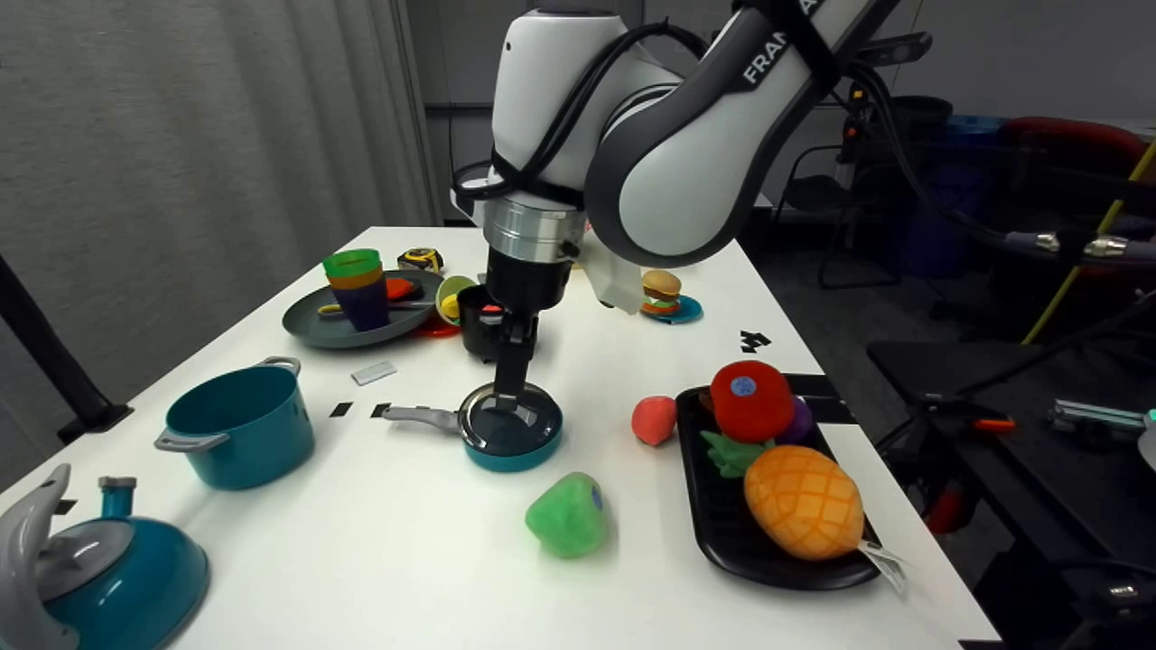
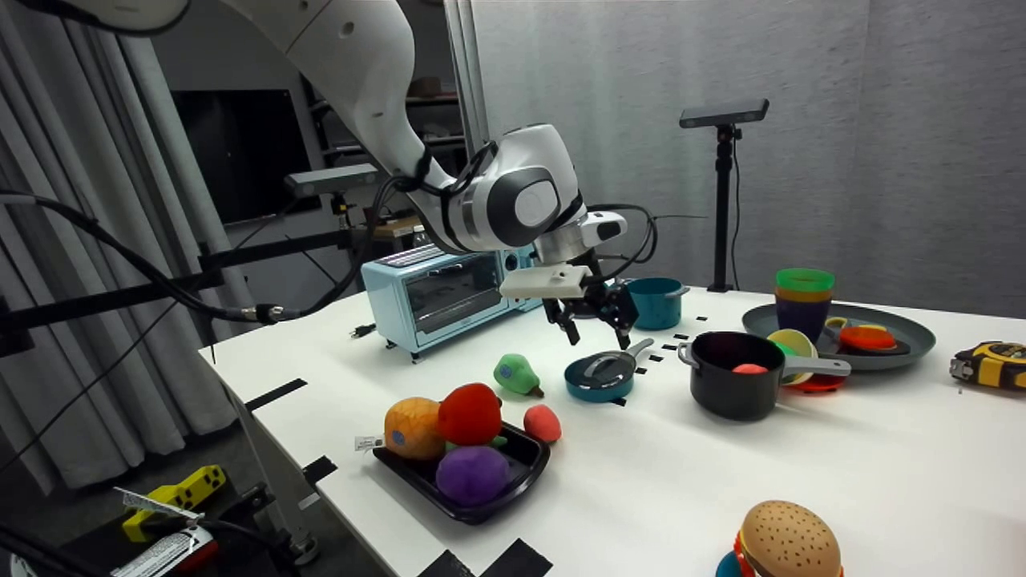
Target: Move the lid from the blue pan to the black pot
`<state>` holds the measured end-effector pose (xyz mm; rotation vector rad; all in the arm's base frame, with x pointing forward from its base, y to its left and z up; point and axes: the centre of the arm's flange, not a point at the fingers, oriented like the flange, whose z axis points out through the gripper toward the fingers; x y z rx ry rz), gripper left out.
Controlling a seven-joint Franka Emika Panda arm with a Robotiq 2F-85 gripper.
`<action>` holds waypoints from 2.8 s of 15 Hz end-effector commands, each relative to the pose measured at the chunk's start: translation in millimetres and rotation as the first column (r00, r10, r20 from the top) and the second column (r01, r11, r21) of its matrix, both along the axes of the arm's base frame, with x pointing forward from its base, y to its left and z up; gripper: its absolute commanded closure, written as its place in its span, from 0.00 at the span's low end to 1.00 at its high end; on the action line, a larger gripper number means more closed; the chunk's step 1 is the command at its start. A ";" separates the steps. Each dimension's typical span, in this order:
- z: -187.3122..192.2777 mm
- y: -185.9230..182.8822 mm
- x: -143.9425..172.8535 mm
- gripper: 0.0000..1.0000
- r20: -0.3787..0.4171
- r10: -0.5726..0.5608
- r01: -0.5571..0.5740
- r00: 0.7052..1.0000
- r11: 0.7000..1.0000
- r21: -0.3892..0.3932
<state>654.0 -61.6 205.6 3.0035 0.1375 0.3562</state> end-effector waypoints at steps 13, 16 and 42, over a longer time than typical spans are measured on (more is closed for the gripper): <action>-28.4 7.5 15.1 0.00 0.021 -0.107 0.107 0.994 0.994 0.020; -34.9 9.8 15.0 0.00 0.014 -0.108 0.107 0.994 0.994 0.019; 40.4 -7.1 -1.7 0.96 0.033 -0.199 0.198 0.979 0.980 0.025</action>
